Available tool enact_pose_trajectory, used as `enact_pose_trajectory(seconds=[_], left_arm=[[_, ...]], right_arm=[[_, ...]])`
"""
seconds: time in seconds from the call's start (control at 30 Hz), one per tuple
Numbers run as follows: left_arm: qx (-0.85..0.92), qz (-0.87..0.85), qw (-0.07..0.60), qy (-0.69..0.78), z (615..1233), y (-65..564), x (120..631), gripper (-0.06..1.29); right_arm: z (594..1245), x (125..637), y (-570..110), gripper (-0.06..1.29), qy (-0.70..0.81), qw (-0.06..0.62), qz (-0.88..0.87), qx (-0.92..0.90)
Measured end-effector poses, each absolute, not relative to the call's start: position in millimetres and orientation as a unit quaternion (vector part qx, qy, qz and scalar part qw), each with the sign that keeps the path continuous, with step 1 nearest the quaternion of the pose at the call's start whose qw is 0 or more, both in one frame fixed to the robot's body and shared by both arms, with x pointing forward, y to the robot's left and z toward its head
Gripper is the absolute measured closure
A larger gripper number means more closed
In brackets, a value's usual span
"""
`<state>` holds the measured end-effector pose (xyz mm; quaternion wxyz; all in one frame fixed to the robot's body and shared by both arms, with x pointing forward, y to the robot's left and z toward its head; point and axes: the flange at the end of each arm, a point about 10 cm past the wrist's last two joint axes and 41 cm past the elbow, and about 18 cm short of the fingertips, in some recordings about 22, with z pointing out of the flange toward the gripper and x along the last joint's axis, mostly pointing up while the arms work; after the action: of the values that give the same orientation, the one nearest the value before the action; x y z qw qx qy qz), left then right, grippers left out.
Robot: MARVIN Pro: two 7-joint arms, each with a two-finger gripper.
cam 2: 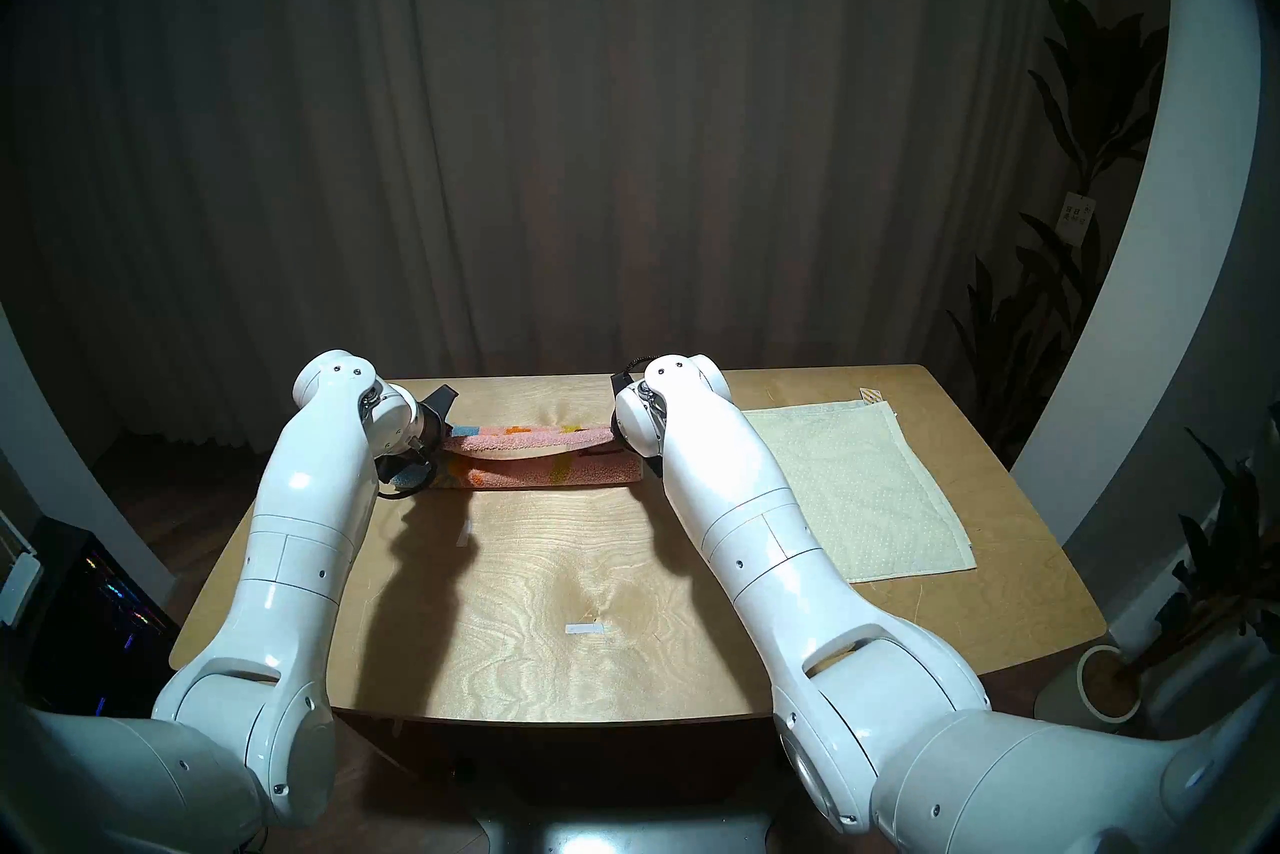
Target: Fold each towel twice and stack them on table
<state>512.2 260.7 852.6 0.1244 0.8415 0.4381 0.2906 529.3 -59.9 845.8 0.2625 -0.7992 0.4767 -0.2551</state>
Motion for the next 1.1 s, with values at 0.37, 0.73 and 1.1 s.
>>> enact_pose_trajectory(seconds=[0.37, 0.73, 1.1], left_arm=[[0.842, 0.299, 0.088, 0.44, 847, 269, 522, 0.62], [0.832, 0.322, 0.091, 0.442, 860, 271, 530, 0.82], [0.831, 0.318, 0.091, 0.447, 849, 262, 542, 0.82]], right_arm=[[840, 543, -66, 1.06, 0.482, 0.256, -0.263, -0.795], [857, 552, -67, 0.45, 0.481, 0.28, -0.28, -0.782], [851, 560, -68, 0.01, 0.489, 0.287, -0.281, -0.774]])
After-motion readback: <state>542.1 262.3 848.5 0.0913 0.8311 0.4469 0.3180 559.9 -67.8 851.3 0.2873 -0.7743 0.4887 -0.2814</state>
